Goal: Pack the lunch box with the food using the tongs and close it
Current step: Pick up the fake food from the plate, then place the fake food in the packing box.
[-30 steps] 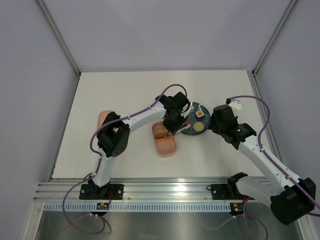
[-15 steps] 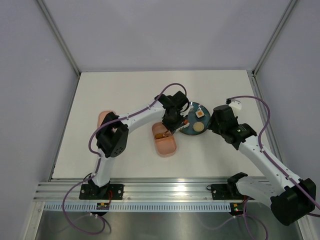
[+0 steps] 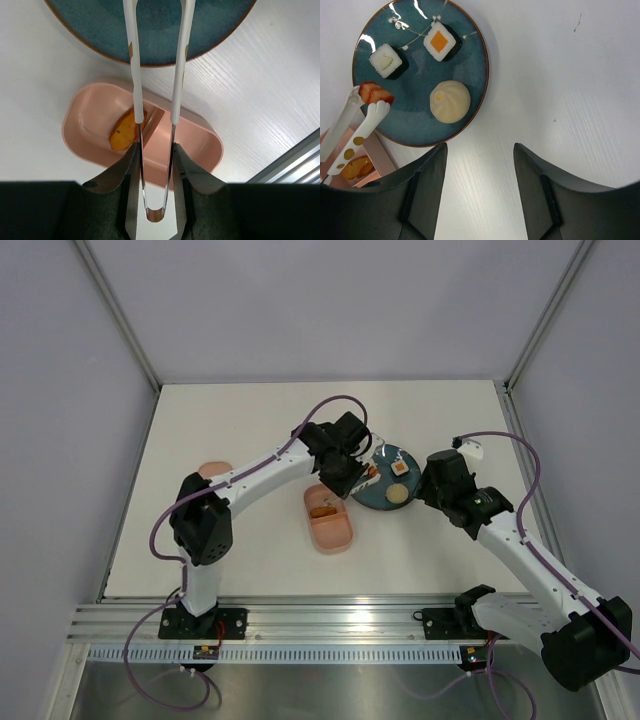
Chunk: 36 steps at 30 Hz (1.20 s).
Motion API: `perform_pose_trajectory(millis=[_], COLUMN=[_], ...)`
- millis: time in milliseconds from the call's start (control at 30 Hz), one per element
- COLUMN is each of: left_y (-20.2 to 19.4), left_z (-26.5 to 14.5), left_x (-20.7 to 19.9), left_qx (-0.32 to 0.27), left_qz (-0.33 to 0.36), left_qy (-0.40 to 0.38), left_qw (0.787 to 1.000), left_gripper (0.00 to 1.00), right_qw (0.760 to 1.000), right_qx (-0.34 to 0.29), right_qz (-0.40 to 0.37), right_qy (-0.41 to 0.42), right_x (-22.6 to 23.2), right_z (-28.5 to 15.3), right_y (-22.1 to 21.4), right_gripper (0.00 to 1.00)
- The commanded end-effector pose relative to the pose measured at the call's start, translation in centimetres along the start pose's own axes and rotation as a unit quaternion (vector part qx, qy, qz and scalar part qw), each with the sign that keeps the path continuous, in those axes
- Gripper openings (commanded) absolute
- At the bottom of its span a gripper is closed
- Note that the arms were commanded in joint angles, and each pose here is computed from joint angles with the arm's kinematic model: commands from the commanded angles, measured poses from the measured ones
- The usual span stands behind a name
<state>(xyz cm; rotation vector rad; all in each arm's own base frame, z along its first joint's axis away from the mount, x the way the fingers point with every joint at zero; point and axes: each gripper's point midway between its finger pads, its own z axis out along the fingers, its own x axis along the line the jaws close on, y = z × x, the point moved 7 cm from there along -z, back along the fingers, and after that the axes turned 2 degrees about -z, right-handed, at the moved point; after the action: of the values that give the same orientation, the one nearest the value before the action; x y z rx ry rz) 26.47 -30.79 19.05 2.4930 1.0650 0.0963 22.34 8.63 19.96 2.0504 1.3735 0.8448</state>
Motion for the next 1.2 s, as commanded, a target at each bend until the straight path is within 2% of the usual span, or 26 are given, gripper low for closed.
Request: perform_pose_trajectory(millis=[0, 367, 633, 833, 967, 1067, 1100, 1167], left_y=[-0.1, -5.0, -8.8, -9.5, -8.9, -8.7, -8.6, -8.6], left_z=[-3.0, -6.1, -5.9, -4.5, -4.3, -4.3, -4.3, -4.2], left_x=[0.1, 1.8, 3.3, 3.7, 3.6, 3.6, 3.6, 3.6], left_qx=[-0.033, -0.034, -0.01, 0.001, -0.003, -0.003, -0.004, -0.003], left_qz=[-0.003, -0.049, -0.094, -0.107, -0.111, -0.111, -0.111, -0.109], left_qy=[0.001, 0.014, -0.002, -0.008, -0.015, -0.016, -0.017, -0.016], left_qw=[0.999, 0.998, 0.996, 0.994, 0.994, 0.994, 0.994, 0.994], left_gripper=[0.0, 0.0, 0.0, 0.0, 0.05, 0.13, 0.2, 0.25], right_qw=[1.0, 1.0, 1.0, 1.0, 1.0, 1.0, 1.0, 1.0], right_qx=[-0.007, -0.006, -0.007, -0.006, -0.006, -0.006, -0.005, -0.006], right_qz=[0.006, 0.006, 0.006, 0.006, 0.007, 0.005, 0.005, 0.006], right_qy=[0.008, 0.012, 0.019, 0.02, 0.017, 0.016, 0.016, 0.016], right_x=[0.0, 0.2, 0.5, 0.6, 0.5, 0.4, 0.4, 0.4], right_z=[-0.3, -0.2, -0.1, -0.1, -0.3, -0.3, -0.3, -0.3], right_y=[0.4, 0.5, 0.6, 0.8, 0.8, 0.7, 0.7, 0.7], right_gripper=[0.64, 0.64, 0.64, 0.64, 0.64, 0.64, 0.64, 0.64])
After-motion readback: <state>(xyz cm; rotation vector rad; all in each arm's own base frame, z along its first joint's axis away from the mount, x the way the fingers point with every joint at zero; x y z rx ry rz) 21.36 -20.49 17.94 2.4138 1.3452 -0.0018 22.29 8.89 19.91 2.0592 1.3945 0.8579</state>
